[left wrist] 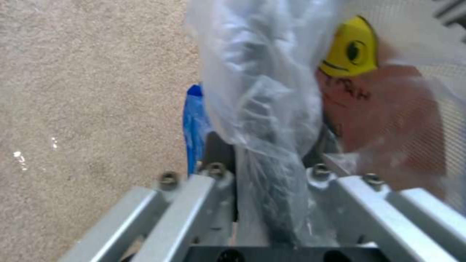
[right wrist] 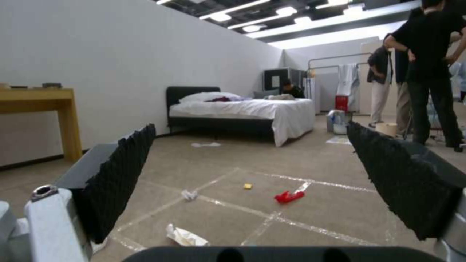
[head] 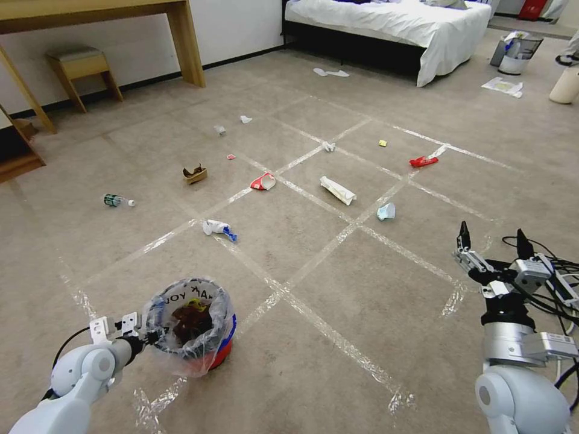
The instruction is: Pick up the trash bin and place the garbage on the floor into it.
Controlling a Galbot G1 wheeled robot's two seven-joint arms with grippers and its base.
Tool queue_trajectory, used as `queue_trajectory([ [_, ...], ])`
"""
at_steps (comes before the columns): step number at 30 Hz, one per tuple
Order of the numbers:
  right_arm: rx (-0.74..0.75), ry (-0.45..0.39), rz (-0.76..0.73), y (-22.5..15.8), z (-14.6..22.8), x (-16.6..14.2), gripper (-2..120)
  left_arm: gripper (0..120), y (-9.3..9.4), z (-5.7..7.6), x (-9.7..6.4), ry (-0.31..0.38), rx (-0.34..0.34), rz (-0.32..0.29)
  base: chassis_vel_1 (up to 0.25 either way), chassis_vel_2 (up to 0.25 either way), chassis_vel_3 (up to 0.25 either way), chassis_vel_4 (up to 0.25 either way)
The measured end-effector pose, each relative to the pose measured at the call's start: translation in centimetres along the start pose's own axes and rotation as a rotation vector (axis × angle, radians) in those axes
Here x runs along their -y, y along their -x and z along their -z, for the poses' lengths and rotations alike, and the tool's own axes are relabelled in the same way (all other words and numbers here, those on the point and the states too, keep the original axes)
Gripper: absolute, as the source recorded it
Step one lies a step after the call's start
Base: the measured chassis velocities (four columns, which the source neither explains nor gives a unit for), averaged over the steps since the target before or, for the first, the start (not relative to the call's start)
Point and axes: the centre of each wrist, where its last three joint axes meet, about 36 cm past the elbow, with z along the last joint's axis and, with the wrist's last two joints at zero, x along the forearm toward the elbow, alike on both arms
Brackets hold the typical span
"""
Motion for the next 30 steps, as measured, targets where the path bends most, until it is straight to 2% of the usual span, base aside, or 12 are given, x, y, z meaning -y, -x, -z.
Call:
queue_trajectory([
  [1,-0.001,0.003,0.002,0.0,-0.1,-0.1,100,5,0.0,-0.1,-0.1,0.004,0.004,0.0,0.0,0.0,0.0,0.0],
  [4,-0.003,0.006,0.003,0.0,-0.2,-0.2,100,0,-0.1,-0.2,-0.1,0.006,0.007,-0.004,0.0,0.0,0.0,0.0],
  [11,-0.005,0.006,0.009,0.1,-0.3,-0.2,100,0,-0.5,-0.2,0.0,-0.001,0.028,-0.004,0.0,0.0,0.0,0.0],
  [14,-0.008,0.005,0.008,0.0,-0.4,-0.1,100,0,-1.5,0.4,0.2,-0.009,0.063,-0.003,0.0,0.0,0.0,0.0],
  [17,-0.015,0.022,0.005,-0.1,-0.3,0.0,100,0,-4.2,2.1,0.6,-0.043,0.134,0.004,0.0,0.0,0.0,0.0],
  [18,-0.015,0.022,0.005,-0.1,-0.3,0.0,100,0,-4.2,2.1,0.6,-0.043,0.134,0.004,0.0,0.0,0.0,0.0],
  [19,-0.016,0.031,0.003,0.0,-0.1,0.0,99,0,-5.6,2.8,0.9,-0.054,0.163,0.001,0.0,0.0,0.0,0.0],
  [20,-0.016,0.031,0.003,0.0,-0.1,0.0,99,0,-5.6,2.8,0.9,-0.054,0.163,0.001,0.0,0.0,0.0,0.0],
  [23,-0.027,0.056,0.0,0.0,0.5,0.0,99,0,-9.4,4.2,1.8,-0.059,0.224,-0.012,0.0,0.0,0.0,0.0],
  [24,-0.027,0.056,0.0,0.0,0.5,0.0,99,0,-9.4,4.2,1.8,-0.059,0.224,-0.012,0.0,0.0,0.0,0.0],
  [26,-0.036,0.061,0.0,0.0,0.9,0.0,99,0,-11.8,4.8,2.2,-0.061,0.25,-0.017,0.0,0.0,0.0,0.0],
  [30,-0.034,0.067,-0.001,0.1,1.1,0.0,99,0,-13.6,5.0,2.2,-0.041,0.257,-0.007,0.0,0.0,0.0,0.0],
])
